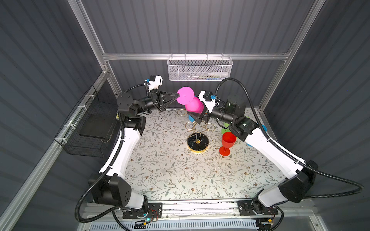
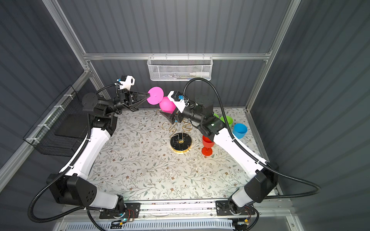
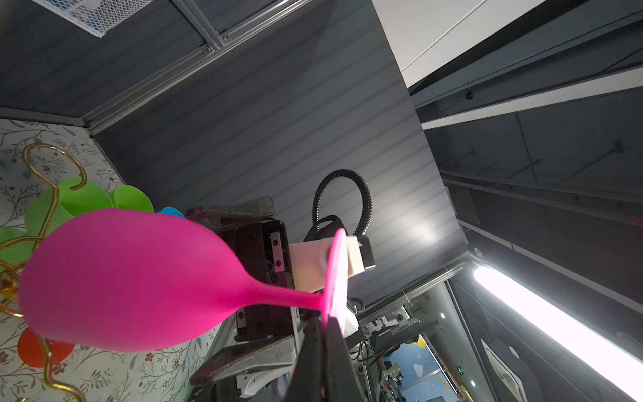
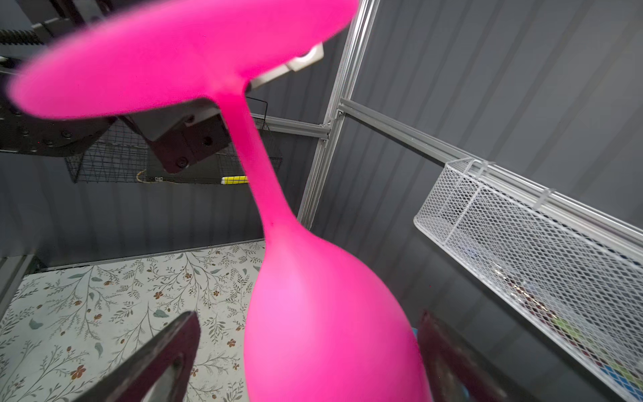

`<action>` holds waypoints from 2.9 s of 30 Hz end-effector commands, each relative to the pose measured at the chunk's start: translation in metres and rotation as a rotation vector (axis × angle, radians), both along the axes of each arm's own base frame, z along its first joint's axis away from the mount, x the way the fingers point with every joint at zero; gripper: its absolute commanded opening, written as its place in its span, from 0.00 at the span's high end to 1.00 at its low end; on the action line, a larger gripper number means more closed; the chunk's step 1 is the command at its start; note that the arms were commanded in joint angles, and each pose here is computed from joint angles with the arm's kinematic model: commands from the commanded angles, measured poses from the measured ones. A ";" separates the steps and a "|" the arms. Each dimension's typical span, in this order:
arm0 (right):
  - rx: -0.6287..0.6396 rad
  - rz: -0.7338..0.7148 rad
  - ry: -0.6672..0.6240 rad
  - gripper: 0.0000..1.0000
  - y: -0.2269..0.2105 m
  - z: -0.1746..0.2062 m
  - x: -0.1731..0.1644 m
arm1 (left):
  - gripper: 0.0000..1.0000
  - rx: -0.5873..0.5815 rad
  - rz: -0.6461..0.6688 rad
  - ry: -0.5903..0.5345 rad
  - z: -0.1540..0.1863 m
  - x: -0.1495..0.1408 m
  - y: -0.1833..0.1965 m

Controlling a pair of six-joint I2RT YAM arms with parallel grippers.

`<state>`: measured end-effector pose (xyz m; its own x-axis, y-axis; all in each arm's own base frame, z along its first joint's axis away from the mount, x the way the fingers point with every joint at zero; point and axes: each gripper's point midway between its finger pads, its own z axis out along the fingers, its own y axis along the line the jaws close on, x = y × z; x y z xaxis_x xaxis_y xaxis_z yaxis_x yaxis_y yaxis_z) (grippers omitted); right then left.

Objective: Take the wine glass off the wine glass rack
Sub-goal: Pass the wine glass.

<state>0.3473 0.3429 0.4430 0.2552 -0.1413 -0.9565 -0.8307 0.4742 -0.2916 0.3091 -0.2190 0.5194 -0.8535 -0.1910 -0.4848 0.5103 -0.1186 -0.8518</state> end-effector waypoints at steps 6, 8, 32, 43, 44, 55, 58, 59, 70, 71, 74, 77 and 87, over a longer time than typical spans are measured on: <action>-0.016 -0.102 -0.021 0.02 -0.001 0.005 0.015 | 1.00 -0.037 -0.067 -0.071 0.018 -0.014 -0.006; -0.021 -0.108 -0.022 0.03 0.000 0.005 0.016 | 1.00 -0.045 -0.075 -0.074 0.019 -0.014 -0.006; -0.041 -0.102 -0.007 0.34 -0.004 -0.001 0.000 | 1.00 -0.060 -0.072 -0.057 0.016 -0.004 -0.007; 0.004 -0.107 0.066 0.45 -0.019 0.007 -0.021 | 0.63 -0.051 -0.066 -0.098 0.020 -0.008 -0.007; 0.016 -0.108 0.077 0.46 -0.022 0.008 -0.024 | 0.59 -0.047 -0.062 -0.112 0.021 -0.009 -0.006; 0.021 -0.193 0.367 0.52 -0.070 0.002 -0.066 | 0.37 0.252 0.368 -0.562 -0.017 0.007 0.008; -0.008 -0.236 0.479 0.52 -0.084 -0.011 -0.078 | 0.35 0.241 0.511 -0.672 -0.027 0.018 0.018; -0.015 -0.246 0.515 0.53 -0.088 -0.016 -0.081 | 0.35 0.243 0.542 -0.705 -0.030 0.022 0.020; -0.032 -0.191 0.740 0.54 -0.089 -0.034 -0.109 | 0.37 0.275 0.506 -1.213 -0.053 0.020 0.004; -0.034 -0.185 0.751 0.54 -0.087 -0.035 -0.110 | 0.37 0.270 0.494 -1.290 -0.054 0.015 0.001; -0.039 -0.168 0.790 0.54 -0.083 -0.039 -0.111 | 0.39 0.274 0.446 -1.464 -0.063 0.005 -0.010; -0.040 -0.176 0.815 0.55 -0.082 -0.043 -0.106 | 0.40 0.286 0.387 -1.543 -0.066 -0.001 -0.021; -0.024 -0.124 0.872 0.56 -0.070 -0.047 -0.103 | 0.44 0.238 0.341 -1.668 -0.069 -0.011 -0.046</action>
<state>0.2459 0.2698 0.3844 -0.5831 -0.1640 -0.7957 -0.6962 0.6057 0.3853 0.3019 -0.2602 0.4420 0.5410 -0.0295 -0.8405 0.8215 0.2328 0.5205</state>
